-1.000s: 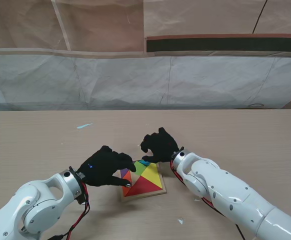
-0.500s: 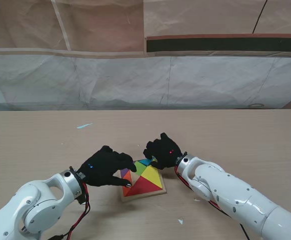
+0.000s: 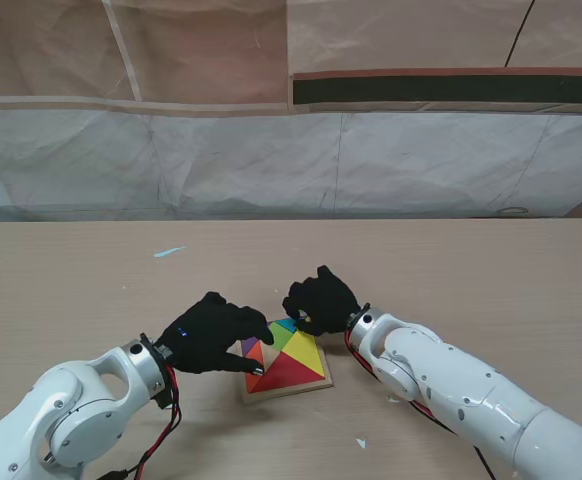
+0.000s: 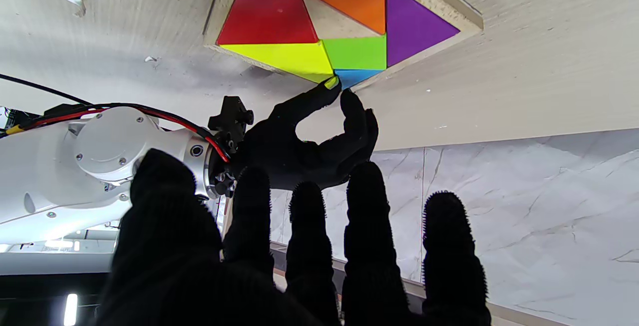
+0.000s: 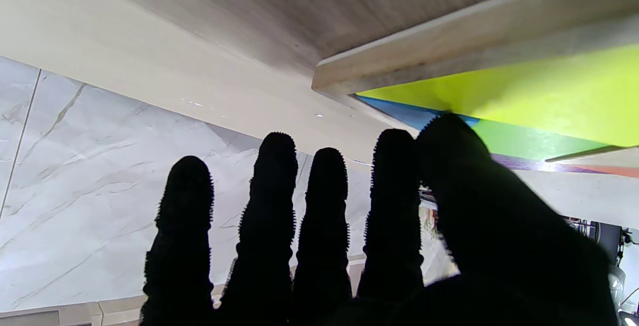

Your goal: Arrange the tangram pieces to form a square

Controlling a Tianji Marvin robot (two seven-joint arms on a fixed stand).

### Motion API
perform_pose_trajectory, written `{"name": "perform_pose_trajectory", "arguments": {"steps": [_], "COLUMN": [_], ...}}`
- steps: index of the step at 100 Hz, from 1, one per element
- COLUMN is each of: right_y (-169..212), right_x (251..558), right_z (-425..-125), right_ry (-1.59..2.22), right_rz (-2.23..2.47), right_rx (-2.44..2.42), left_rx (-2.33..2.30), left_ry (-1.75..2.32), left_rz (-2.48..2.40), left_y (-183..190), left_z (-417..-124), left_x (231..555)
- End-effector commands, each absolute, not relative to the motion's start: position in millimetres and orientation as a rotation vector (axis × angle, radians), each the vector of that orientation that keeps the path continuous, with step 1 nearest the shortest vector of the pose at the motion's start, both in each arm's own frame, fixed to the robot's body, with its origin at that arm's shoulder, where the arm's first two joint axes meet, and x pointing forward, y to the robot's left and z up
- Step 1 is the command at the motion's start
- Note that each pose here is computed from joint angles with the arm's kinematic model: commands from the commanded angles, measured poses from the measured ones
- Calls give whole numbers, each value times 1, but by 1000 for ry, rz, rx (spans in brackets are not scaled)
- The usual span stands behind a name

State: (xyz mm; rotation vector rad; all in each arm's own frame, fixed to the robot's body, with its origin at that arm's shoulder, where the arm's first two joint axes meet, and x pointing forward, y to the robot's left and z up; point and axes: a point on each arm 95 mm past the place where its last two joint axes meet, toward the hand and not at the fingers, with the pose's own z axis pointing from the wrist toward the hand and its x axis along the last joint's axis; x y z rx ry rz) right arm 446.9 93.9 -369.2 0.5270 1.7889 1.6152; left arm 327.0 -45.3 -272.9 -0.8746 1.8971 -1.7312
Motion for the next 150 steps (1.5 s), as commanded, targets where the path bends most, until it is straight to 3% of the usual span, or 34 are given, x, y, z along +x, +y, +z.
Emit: {"name": "perform_pose_trajectory", "arguments": {"steps": [1, 76, 129, 150], "right_y": [98, 90, 14, -17], "right_x": [442, 438, 385, 369], "right_z": [-372, -343, -273, -260], "right_ry": [1812, 1741, 1252, 1120], "right_rz": [1624, 1746, 1968, 1966], "right_rx": [527, 661, 878, 919], "left_rx": [-885, -866, -861, -904], "left_ry": [1904, 1879, 1702, 1591], "left_rz": [-1719, -1715, -1774, -1774], "left_y": [-45, -40, -23, -7], "left_z": [-274, -272, -260, -252], "left_x": [326, 325, 335, 340]}}
